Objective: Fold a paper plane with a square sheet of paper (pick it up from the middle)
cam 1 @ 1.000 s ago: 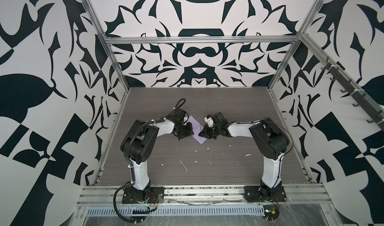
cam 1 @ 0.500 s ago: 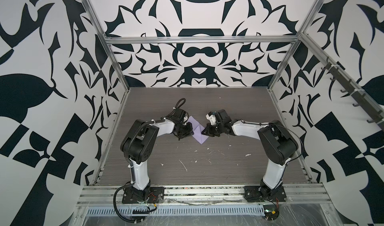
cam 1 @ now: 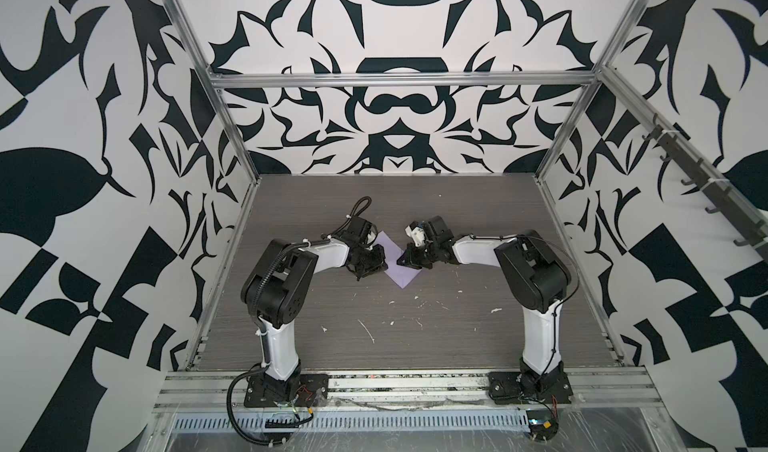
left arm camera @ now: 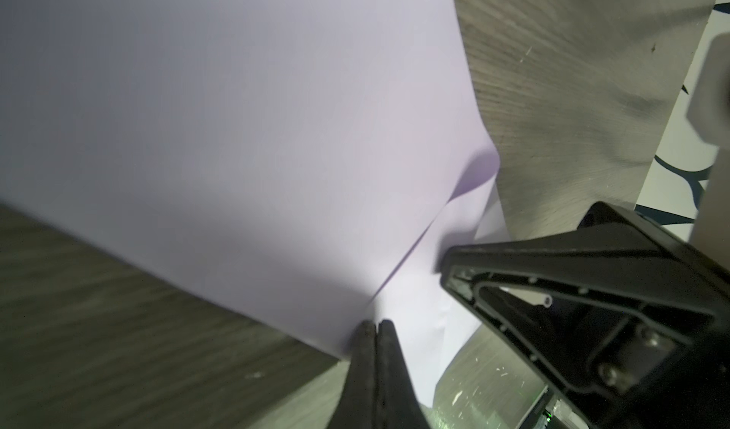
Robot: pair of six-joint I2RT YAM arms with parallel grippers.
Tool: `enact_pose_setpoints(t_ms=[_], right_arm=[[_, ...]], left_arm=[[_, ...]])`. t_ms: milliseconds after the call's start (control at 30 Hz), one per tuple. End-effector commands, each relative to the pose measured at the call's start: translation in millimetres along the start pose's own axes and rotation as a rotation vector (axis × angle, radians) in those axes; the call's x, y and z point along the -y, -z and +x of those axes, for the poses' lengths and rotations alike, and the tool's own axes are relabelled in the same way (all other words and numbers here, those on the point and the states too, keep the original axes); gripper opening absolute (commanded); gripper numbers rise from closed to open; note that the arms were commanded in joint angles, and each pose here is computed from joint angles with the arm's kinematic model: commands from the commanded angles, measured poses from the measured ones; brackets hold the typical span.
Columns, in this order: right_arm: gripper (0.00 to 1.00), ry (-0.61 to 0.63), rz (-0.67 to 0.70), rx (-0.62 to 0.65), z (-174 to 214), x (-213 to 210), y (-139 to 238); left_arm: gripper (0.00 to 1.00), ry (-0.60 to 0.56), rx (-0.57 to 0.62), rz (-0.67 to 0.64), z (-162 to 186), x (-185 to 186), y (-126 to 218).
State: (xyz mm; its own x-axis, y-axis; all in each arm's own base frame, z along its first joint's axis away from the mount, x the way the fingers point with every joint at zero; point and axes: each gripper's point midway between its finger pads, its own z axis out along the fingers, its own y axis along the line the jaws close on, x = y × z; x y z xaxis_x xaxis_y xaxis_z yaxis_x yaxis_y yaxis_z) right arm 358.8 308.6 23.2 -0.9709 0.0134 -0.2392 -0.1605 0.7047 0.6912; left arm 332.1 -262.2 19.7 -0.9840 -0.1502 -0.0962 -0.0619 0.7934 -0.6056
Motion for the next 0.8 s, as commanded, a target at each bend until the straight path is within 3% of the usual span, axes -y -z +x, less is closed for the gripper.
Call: enact_pose_setpoints(t_ms=[0, 133, 333, 533, 767], right_arm=[[0.0, 0.011, 0.063, 0.012, 3, 17, 19], [0.0, 0.059, 0.052, 0.04, -8, -2, 32], [0.0, 0.112, -0.017, 0.017, -15, -34, 16], [0.0, 0.087, -0.015, 0.021, -24, -26, 3], [0.0, 0.045, 0.063, 0.036, -29, 12, 9]], left_arm=[[0.0, 0.043, -0.048, -0.169, 19, -49, -15], [0.0, 0.041, -0.049, -0.17, 18, -49, -15], [0.0, 0.04, -0.046, -0.169, 16, -47, -15], [0.0, 0.039, -0.047, -0.172, 16, -48, -15], [0.0, 0.036, -0.047, -0.174, 16, -48, -15]])
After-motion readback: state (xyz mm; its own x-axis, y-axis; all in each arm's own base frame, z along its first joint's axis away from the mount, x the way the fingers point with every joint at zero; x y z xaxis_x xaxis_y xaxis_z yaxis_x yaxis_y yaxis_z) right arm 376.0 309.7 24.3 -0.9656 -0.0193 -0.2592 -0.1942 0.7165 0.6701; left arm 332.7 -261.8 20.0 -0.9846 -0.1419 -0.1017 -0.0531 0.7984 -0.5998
